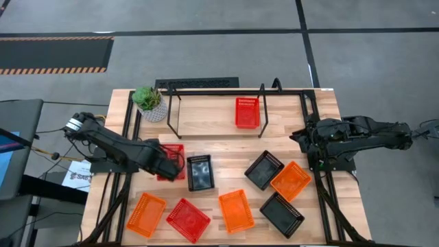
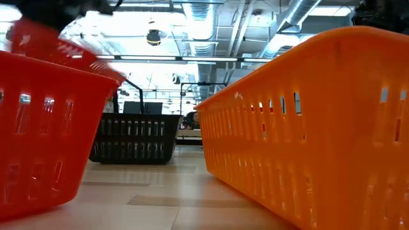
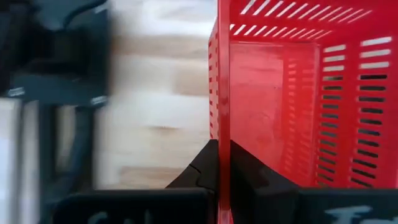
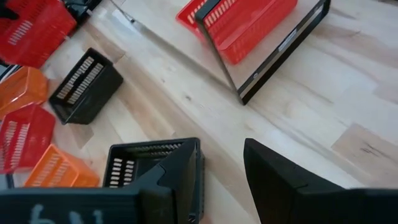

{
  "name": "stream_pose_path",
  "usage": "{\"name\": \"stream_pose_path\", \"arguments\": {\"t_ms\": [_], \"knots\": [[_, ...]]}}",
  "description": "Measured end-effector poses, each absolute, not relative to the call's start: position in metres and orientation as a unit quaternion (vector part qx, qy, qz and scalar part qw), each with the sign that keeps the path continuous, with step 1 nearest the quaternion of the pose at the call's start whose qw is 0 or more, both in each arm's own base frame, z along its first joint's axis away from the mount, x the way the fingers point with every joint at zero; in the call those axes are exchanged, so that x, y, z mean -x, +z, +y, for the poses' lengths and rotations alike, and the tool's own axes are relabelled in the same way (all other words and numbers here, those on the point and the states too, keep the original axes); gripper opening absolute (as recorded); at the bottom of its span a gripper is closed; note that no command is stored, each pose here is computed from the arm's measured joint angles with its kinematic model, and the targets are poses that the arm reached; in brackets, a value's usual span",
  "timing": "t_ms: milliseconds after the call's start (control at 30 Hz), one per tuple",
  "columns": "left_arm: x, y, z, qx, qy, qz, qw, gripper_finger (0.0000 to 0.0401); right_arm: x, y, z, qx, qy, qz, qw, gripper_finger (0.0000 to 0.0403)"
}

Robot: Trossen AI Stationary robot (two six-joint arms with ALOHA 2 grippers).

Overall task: Stack baskets on shelf by color
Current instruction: Stack the top red bin on top of the red bin on the shelf

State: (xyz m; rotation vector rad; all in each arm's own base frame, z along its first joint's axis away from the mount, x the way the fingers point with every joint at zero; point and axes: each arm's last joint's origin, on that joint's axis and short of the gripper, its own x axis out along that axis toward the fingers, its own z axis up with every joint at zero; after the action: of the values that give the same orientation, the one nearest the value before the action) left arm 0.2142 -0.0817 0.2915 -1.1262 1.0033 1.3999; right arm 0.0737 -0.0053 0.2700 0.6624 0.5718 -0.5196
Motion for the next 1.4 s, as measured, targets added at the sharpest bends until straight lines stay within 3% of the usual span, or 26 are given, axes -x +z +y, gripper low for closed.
{"name": "stream_pose_path", "arguments": {"t_ms": [267, 733, 1400], "knots": [[-0.245, 0.337, -0.044, 0.487, 0.525, 0.325, 0.618, 0.0000, -0.074, 0.270, -0.006, -0.315, -0.258, 0.269, 0.873, 0.0159], [-0.304, 0.348, 0.069, 0.471, 0.436, 0.213, 0.736, 0.0000, -0.074, 0.270, -0.006, -0.315, -0.258, 0.269, 0.873, 0.0159], [-0.418, 0.308, 0.150, 0.446, 0.394, 0.238, 0.767, 0.0000, -0.074, 0.270, -0.006, -0.314, -0.260, 0.267, 0.873, 0.0159]]}}
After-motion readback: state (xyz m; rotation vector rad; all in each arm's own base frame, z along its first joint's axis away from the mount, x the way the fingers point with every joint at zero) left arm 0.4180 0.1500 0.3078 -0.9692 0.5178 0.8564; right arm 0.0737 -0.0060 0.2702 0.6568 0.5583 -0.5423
